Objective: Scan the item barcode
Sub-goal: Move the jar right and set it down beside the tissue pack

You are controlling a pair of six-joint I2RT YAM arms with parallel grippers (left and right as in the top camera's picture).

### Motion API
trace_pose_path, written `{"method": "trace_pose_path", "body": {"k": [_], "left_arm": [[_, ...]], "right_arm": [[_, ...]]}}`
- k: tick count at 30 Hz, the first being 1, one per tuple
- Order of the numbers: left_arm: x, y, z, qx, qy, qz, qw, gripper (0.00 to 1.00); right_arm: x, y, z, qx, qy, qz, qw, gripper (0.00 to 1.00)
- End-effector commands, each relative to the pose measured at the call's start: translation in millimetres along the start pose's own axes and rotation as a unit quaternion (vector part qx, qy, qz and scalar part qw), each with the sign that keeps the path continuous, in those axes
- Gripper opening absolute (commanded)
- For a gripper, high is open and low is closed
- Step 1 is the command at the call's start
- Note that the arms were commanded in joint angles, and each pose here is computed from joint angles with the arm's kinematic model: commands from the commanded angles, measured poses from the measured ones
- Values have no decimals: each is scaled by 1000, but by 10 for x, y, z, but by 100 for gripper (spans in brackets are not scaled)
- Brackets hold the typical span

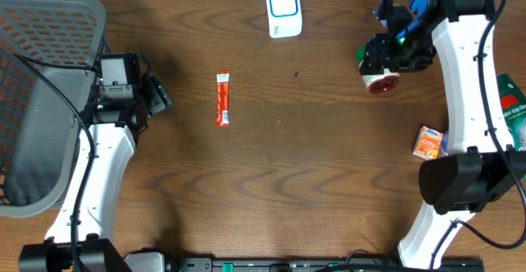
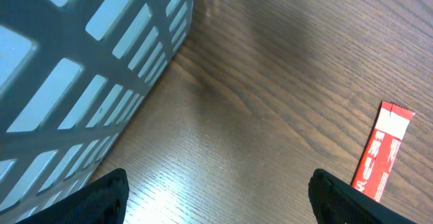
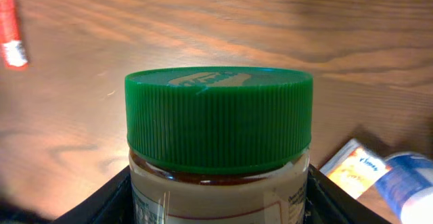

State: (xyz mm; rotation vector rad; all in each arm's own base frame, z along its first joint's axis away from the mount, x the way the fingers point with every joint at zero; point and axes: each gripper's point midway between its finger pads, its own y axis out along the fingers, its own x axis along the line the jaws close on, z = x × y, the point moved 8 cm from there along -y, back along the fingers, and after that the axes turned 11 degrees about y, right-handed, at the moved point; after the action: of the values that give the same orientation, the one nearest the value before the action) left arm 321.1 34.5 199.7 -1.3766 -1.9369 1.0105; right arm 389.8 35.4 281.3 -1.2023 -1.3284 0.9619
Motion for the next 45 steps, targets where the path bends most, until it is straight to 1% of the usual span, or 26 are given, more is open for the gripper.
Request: {"method": "trace_pose_path", "body": {"k": [1,7,14,22,27,29,30,31,32,33,34,35,37,39,45], "left_arm": [[55,-32,-52,-10,-8,-12,1000,85],[55,-32,-52,-10,-8,-12,1000,85],[55,-32,-52,-10,-7,-12,1000,85],[55,-32,-52,-10,-8,-12,1000,85],[55,-32,-52,-10,-8,-12,1000,85],[55,-32,-52,-10,-7,-12,1000,85],[55,-32,-52,-10,-7,-12,1000,85],[55,-32,-52,-10,-8,-12,1000,85],[55,-32,-52,-10,-8,-12,1000,85],[55,-32,-52,-10,-8,-12,1000,85],[55,-32,-52,-10,-8,-12,1000,85],[55,-32,-52,-10,-7,-12,1000,85],[55,-32,-52,-10,-8,-12,1000,85],[55,-32,-52,-10,-7,-12,1000,85],[55,-32,-52,-10,-7,-12,1000,85]], "right_arm": [[-327,194,-45,0,32,33,999,21],[-884,605,-121,-23,113,77,990,21],[-1432,971,-150,-71,187,78,977,22],[-1762,1174,-91,-97,212,85,969,25],[-1825,1244,-2,-83,221,88,968,26],[-1850,1271,36,-77,224,96,967,33],[-1865,1284,56,-74,225,102,966,38],[-1873,1296,77,-70,226,107,966,45],[-1874,1305,89,-68,227,108,966,49],[-1873,1314,97,-66,227,107,966,57],[-1872,1315,99,-66,227,107,966,68],[-1873,1315,99,-66,227,108,966,77],[-1874,1315,98,-66,227,107,966,91],[-1874,1315,98,-66,227,107,966,99],[-1870,1272,66,-72,226,107,966,99]]}}
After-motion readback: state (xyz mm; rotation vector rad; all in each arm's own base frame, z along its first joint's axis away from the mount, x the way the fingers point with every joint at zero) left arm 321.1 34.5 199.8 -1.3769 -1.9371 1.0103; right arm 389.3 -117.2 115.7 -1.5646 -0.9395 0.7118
